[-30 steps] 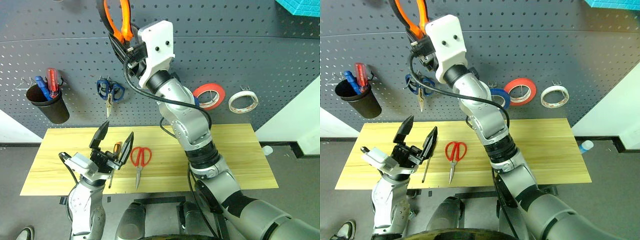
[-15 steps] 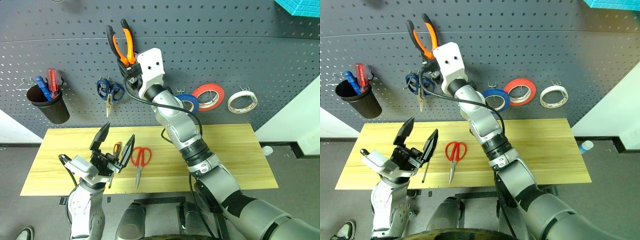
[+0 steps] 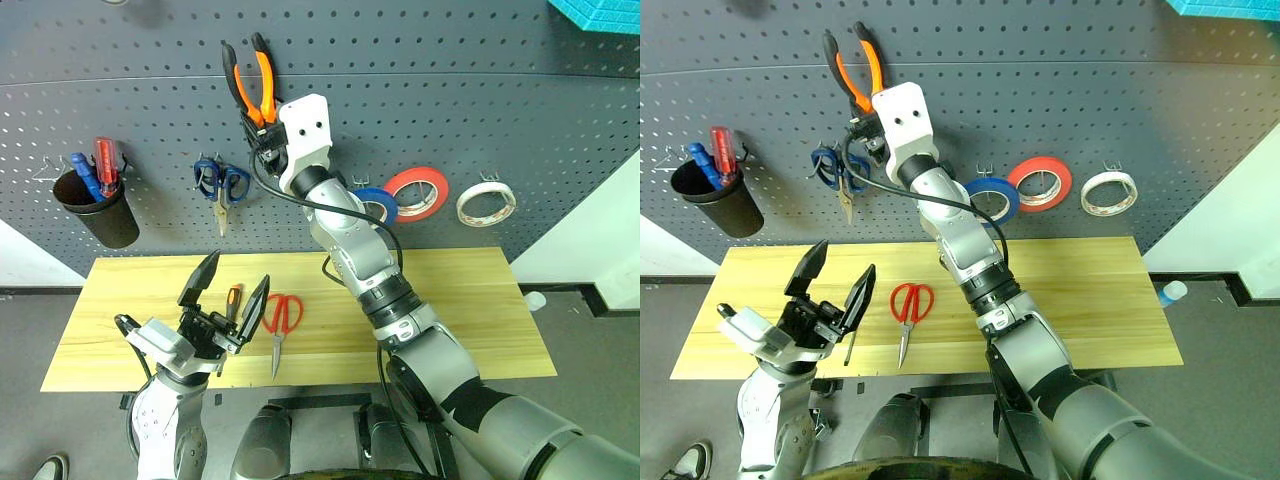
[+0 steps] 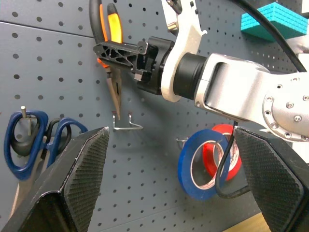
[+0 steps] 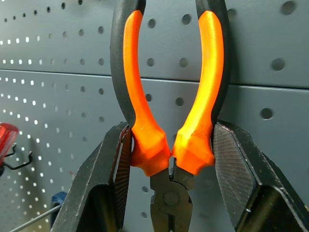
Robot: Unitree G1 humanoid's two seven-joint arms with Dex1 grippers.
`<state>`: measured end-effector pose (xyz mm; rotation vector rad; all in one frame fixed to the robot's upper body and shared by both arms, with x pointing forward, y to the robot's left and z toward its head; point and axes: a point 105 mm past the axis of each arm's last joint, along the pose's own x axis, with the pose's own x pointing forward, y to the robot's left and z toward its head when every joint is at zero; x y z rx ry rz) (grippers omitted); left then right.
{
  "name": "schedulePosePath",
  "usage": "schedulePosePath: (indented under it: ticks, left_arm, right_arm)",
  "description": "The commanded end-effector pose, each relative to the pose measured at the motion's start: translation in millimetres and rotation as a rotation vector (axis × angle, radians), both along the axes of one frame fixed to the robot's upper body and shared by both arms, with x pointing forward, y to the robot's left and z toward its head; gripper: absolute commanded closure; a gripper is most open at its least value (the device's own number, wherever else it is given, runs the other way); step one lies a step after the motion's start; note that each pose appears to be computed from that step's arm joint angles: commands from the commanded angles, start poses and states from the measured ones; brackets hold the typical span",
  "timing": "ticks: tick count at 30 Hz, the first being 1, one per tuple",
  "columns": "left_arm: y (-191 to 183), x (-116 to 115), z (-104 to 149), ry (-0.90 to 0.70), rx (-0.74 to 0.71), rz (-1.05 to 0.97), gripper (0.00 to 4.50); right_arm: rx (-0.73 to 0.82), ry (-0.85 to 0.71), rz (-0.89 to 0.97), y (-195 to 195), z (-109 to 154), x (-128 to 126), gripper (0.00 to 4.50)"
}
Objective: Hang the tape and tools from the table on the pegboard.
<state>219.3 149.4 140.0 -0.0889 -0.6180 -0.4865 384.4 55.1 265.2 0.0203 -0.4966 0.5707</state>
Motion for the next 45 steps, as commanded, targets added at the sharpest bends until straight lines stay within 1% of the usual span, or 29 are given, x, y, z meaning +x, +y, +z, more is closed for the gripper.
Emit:
schedulePosePath:
  ticks: [1,5,13,24,45]
  left_arm:
    - [-1,-7,13,-0.06,0.002,-0.005,0.17]
    - [-1,-9,13,-0.053,0.005,-0.009,0.17]
    - [-2,-12,17,-0.053,0.006,-0.016,0.17]
    - [-2,-16,19,-0.05,0.009,-0.017,0.17]
    - [-2,-16,20,-0.05,0.017,-0.018,0.17]
  right_arm:
    - [0.082,-0.058,0.021,11,23,-13,2.38]
    - [0.078,-0.045,0.008,9,19,-11,2.38]
    - [0.04,0.009,-0.029,11,0,-4,2.38]
    - [0.027,0.056,-0.042,11,-13,0,2.38]
    - [-0.004,0.143,-0.013,17,-44,-12,2.39]
